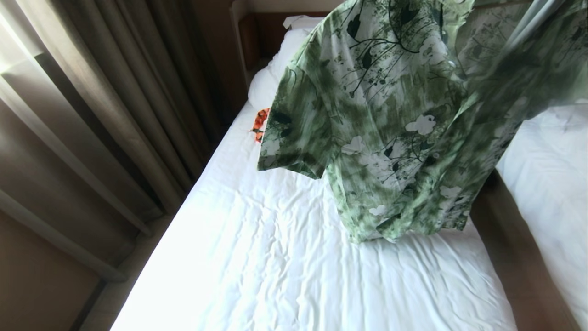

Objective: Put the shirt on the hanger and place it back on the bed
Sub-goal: Take the clothes hanger out of the clothes

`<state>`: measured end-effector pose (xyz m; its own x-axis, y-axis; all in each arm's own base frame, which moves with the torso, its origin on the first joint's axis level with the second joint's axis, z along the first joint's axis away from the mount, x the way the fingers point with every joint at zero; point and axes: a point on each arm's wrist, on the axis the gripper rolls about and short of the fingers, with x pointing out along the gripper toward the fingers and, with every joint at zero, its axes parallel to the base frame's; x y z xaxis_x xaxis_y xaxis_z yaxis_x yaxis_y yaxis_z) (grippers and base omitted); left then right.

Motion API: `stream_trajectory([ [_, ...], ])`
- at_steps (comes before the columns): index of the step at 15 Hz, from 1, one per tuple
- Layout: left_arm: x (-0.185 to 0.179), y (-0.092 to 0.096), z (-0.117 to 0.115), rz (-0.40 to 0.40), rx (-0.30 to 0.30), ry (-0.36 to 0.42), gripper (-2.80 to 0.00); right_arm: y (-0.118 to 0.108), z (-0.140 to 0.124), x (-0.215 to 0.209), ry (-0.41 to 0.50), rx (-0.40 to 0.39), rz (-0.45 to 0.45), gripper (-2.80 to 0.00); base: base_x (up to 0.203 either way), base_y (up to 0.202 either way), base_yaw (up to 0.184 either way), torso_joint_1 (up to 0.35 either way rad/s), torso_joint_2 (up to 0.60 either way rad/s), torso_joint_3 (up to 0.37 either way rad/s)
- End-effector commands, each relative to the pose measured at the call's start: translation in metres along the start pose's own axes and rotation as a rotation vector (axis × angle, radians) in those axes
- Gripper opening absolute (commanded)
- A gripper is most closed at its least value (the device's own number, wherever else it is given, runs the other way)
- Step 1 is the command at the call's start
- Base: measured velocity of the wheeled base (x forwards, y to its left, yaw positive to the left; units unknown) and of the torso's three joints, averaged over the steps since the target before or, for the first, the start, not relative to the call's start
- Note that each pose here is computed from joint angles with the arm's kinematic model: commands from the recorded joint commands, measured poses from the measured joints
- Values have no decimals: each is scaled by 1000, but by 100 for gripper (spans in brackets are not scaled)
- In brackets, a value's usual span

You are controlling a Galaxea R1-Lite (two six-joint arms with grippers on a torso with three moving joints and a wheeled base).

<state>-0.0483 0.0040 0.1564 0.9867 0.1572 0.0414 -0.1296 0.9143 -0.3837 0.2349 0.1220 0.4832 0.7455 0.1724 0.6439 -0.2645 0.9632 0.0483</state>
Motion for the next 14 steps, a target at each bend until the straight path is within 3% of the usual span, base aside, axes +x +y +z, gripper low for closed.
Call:
stream_trajectory([
  [1,-6,2,-3,-11,-9,-34,-280,0,2,-1,-6,-1,-1,-280,0,0,0,0,0,0],
  [11,-7,6,-12,-10,-10,-35,-280,0,1,0,-5,-15,1,-280,0,0,0,0,0,0],
  [14,-7,0,0,-68,-11,-27,-280,-1,1,-1,18,-15,2,-280,0,0,0,0,0,0],
])
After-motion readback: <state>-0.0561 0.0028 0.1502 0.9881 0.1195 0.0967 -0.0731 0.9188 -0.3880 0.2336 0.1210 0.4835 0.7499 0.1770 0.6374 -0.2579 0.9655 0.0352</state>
